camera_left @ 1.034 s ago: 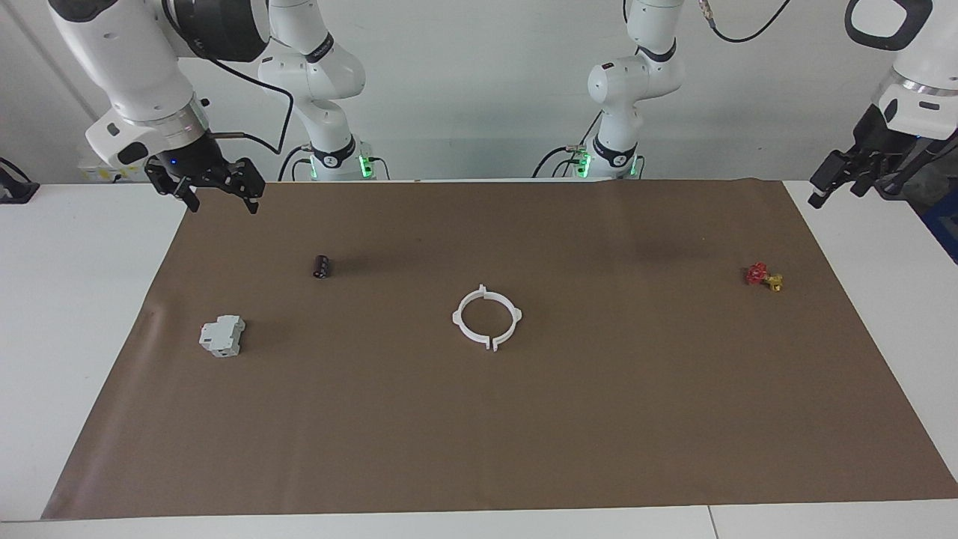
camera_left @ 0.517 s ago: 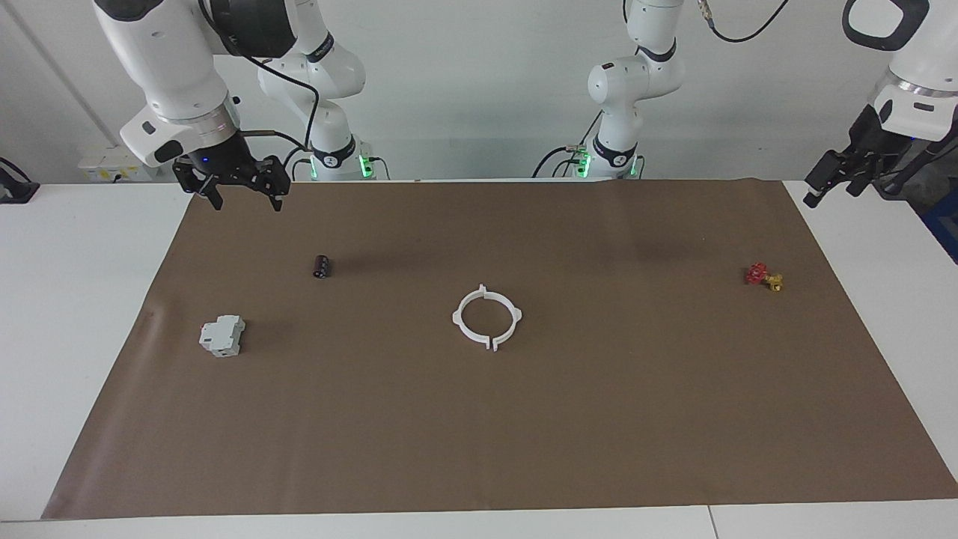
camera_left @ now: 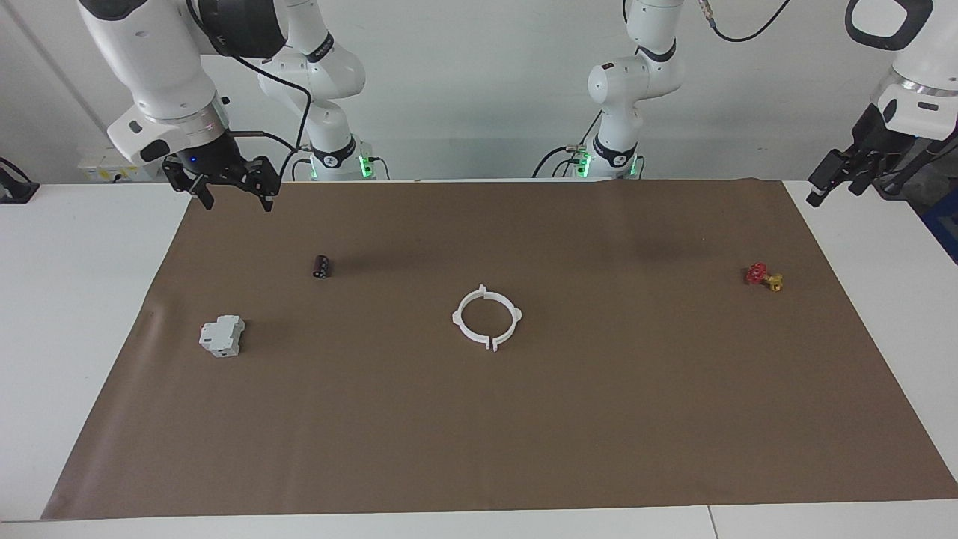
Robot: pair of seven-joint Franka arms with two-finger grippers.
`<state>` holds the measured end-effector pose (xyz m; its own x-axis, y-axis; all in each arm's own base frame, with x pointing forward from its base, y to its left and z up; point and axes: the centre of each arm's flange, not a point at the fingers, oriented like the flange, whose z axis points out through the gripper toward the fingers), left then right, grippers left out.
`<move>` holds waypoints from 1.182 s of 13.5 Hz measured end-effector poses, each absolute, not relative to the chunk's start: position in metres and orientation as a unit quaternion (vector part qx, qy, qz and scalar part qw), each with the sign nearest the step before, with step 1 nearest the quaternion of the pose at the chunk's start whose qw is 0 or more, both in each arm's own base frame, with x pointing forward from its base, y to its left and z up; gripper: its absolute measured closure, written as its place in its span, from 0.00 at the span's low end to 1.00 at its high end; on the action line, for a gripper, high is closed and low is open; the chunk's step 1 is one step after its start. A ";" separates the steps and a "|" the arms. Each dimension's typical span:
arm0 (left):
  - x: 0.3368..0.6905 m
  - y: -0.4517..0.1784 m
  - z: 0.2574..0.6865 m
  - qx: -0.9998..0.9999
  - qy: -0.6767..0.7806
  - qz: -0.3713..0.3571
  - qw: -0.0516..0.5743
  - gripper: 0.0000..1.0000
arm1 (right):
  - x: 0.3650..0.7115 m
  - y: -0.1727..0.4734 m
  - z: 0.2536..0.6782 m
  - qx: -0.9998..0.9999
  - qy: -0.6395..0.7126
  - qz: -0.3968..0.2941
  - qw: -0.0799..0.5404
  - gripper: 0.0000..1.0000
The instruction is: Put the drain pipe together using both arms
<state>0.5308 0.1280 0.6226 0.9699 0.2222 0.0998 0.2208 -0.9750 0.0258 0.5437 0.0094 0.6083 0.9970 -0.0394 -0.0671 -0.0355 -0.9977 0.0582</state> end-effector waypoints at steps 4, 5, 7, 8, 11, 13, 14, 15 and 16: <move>0.533 0.117 0.623 0.993 0.102 0.051 0.007 0.00 | 0.539 0.012 0.615 0.999 -0.018 -0.044 0.021 0.00; 0.533 0.117 0.623 0.994 0.101 0.051 0.007 0.00 | 0.539 0.013 0.617 0.999 -0.019 -0.044 0.020 0.00; 0.535 0.109 0.623 0.994 0.094 0.050 0.007 0.00 | 0.539 0.015 0.618 0.999 -0.018 -0.042 0.020 0.00; 0.536 0.104 0.623 0.995 0.089 0.052 0.007 0.00 | 0.539 0.015 0.619 0.999 -0.018 -0.042 0.020 0.00; 0.540 0.098 0.631 0.994 0.081 0.073 0.002 0.00 | 0.538 0.013 0.619 0.999 -0.020 -0.041 0.019 0.00; 0.541 0.095 0.638 0.995 0.053 0.083 -0.006 0.00 | 0.538 0.013 0.619 0.999 -0.020 -0.041 0.019 0.00; 0.541 0.087 0.643 0.996 0.031 0.087 -0.007 0.00 | 0.538 0.013 0.619 0.999 -0.020 -0.041 0.019 0.00; 0.542 0.069 0.647 0.996 0.010 0.091 -0.007 0.00 | 0.538 0.012 0.619 0.999 -0.020 -0.041 0.019 0.00; 0.542 0.044 0.651 0.995 -0.013 0.094 -0.007 0.00 | 0.538 0.012 0.620 0.999 -0.020 -0.041 0.019 0.00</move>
<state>0.5418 0.0435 0.6514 0.9820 -0.0277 0.1871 -0.0249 -0.9995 -0.0174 0.5381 0.0125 0.6195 0.9958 -0.0421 -0.0812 -0.0389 -0.9984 0.0404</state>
